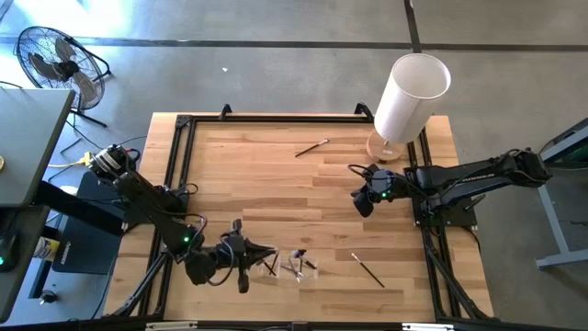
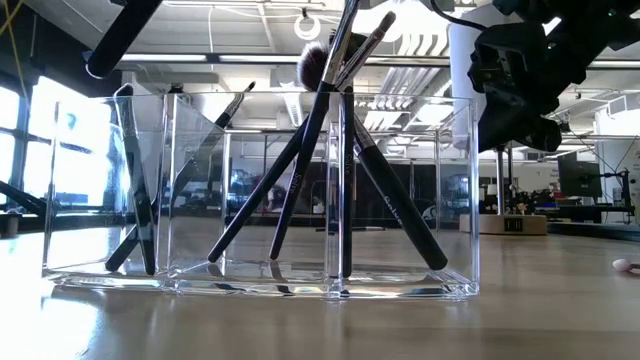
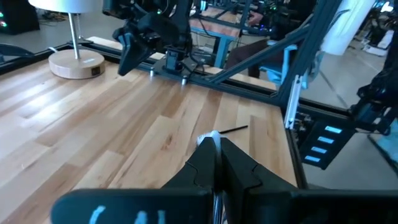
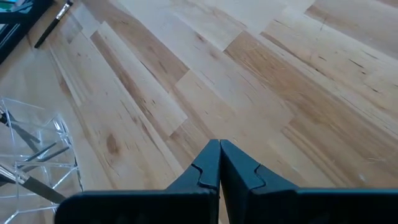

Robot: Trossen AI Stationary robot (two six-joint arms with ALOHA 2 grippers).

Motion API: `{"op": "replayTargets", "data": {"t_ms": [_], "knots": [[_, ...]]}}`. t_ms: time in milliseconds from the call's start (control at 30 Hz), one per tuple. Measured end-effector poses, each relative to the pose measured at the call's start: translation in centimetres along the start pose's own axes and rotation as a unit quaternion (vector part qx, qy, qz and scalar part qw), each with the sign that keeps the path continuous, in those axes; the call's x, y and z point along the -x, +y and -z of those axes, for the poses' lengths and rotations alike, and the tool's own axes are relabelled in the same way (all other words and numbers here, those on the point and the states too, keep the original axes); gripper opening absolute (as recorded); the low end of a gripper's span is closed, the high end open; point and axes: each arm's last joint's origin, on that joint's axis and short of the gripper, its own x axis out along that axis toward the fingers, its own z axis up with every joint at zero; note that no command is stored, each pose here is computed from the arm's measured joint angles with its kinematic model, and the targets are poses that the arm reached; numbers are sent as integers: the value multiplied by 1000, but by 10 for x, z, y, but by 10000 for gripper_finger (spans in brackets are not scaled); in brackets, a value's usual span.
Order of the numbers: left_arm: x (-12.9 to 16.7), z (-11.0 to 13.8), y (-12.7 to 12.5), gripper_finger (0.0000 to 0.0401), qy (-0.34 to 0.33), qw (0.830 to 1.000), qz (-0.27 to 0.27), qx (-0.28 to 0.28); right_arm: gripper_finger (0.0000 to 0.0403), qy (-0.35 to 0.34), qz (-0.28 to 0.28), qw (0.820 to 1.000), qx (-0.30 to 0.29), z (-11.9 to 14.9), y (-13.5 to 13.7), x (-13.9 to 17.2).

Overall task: Put items in baskets/containers
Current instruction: Put the black powder brush into the transparent organizer

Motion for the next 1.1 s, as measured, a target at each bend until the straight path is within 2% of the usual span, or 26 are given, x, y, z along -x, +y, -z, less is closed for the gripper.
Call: {"op": "replayTargets", "data": {"t_ms": [300,500,667,867,1100], "knots": [[-2,-3,-1,0,-4,1000,13,14,1,-8,6,1000,-9,0,0,0],[-20,12,0,0,1,1000,2,13,1,-8,6,1000,-9,0,0,0],[-34,24,3,2,20,999,-2,36,1,-7,6,1000,-10,0,0,0],[-39,34,9,32,50,995,-18,86,2,-6,4,1000,-17,0,0,0],[-39,41,14,85,88,991,-30,98,2,-5,3,1000,-19,0,0,0]]}}
